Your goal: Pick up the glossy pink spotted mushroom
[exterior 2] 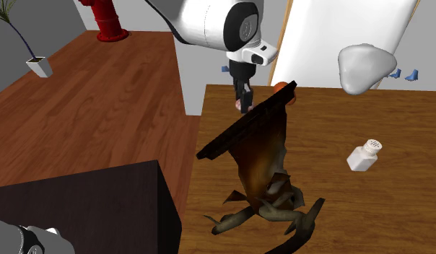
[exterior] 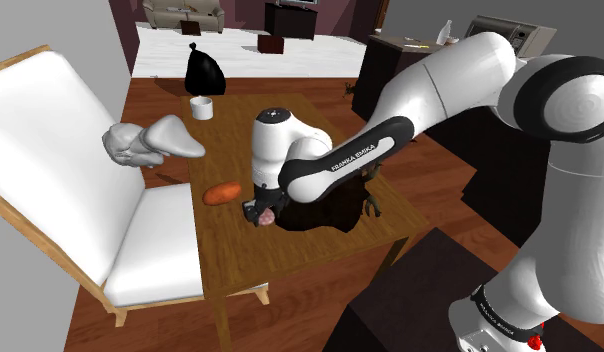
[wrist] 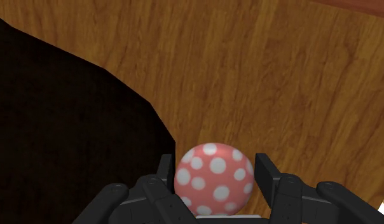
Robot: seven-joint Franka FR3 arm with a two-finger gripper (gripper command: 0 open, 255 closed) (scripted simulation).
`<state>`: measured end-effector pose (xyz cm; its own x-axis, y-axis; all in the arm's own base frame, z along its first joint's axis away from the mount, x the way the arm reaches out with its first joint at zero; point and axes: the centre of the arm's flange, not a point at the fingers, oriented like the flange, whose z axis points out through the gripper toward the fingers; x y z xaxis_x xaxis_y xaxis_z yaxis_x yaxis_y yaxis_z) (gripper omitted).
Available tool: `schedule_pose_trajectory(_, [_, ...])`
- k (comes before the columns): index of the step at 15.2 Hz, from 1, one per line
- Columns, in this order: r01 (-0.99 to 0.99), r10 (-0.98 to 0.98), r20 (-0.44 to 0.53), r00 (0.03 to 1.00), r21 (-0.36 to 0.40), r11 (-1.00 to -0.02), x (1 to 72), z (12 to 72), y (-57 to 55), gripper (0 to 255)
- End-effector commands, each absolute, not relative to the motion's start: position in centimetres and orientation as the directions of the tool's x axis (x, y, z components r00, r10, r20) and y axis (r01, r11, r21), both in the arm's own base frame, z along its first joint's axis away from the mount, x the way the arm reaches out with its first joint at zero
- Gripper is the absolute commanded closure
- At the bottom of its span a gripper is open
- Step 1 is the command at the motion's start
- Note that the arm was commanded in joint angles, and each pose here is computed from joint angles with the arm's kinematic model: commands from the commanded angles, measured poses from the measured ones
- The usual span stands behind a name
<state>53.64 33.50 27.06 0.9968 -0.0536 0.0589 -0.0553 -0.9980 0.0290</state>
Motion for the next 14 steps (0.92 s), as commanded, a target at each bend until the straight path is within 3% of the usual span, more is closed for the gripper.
schedule_pose_trajectory(1, [-0.055,-0.054,0.059,0.997,0.029,-0.998,53.6,28.0,33.5,255])
schedule_pose_trajectory(14, [-0.055,-0.053,0.059,0.997,0.029,-0.998,53.6,33.9,33.5,255])
